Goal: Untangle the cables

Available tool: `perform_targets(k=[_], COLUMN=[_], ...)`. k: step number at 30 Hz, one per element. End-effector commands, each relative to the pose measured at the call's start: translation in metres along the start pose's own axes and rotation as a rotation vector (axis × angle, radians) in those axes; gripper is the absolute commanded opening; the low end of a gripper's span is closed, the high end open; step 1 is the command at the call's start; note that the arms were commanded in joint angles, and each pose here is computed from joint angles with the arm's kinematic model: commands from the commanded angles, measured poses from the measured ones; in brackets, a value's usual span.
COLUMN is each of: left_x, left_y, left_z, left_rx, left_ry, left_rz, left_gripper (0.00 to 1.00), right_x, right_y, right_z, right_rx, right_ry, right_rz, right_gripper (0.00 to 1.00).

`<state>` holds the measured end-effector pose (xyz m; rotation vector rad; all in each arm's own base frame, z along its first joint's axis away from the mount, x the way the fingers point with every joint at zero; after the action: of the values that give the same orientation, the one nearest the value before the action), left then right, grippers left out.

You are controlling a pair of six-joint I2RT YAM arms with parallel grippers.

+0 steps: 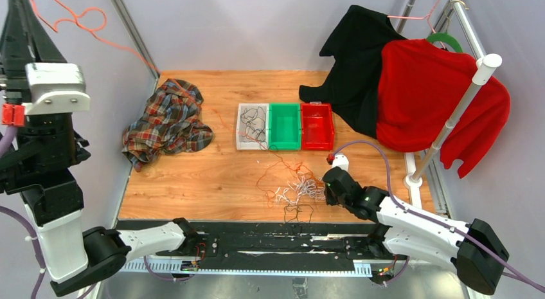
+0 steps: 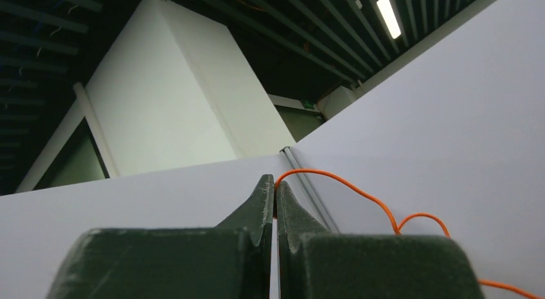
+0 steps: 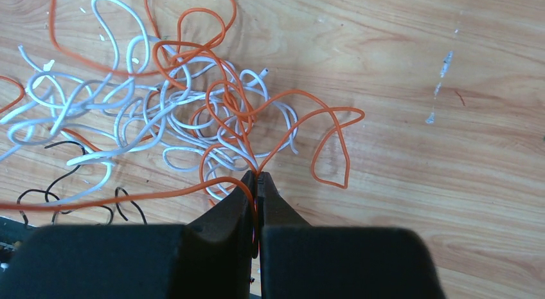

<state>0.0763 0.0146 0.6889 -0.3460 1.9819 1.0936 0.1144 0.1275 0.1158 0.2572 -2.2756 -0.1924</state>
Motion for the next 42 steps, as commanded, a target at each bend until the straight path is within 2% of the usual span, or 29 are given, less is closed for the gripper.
perform_targets(k=[1,5,10,15,21,23,27,31,36,42], left_x=[-0.011,-0.013,-0.011,0.004,0.014,0.014,0.015,0.014,0.009,-0.002], left_y=[0.015,0.023,0.081,0.106,0.111,0.095,0.039,-0.015,-0.061,-0.127], left_z=[-0.003,-0.004,-0.006,-0.001,0.02,0.02,0.009,-0.004,-0.02,-0.044], left_rx=[0.018,-0.011,-0.086,-0.206,-0.222,-0.175,-0.153,-0.137,-0.094,-0.05], left_ry=[0.021,0.006,0.018,-0.025,0.007,-0.022,-0.1,-0.168,-0.214,-0.273], left_rz=[-0.123,-0.22,-0.397,-0.394,-0.299,-0.203,0.013,0.198,0.303,0.416], left_gripper=[0.0,0.01,0.01,0.01,0.01,0.01,0.01,0.01,0.01,0.0], right_x=[0.005,0.008,0.006,0.005,0.009,0.011,0.016,0.021,0.025,0.024], right_y=[-0.008,-0.012,-0.015,-0.019,-0.021,-0.017,-0.005,0.009,0.015,0.012], right_z=[-0.002,-0.007,-0.004,-0.006,-0.01,-0.013,-0.022,-0.028,-0.03,-0.025], right_rx=[-0.031,-0.041,-0.064,-0.065,-0.066,-0.059,-0.038,-0.013,0.0,-0.019], right_ry=[-0.021,-0.046,-0.025,-0.039,-0.024,-0.022,-0.024,-0.045,-0.071,-0.093], right_rz=[0.062,0.116,0.167,0.236,0.261,0.221,0.095,-0.095,-0.2,-0.22], right_gripper=[0.01,0.01,0.01,0.01,0.01,0.01,0.01,0.01,0.01,0.01])
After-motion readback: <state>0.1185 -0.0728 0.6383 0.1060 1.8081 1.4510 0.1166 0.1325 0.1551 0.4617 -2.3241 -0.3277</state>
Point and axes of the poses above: each gripper's point midway between its finger pads, its own x axis back along the fingers, its own y axis along the line the jaws close on, z = x × y, the point moved 10 cm from there along x, back along the fingers, and after that the axes turned 10 degrees about -x, right-handed, at the moved point
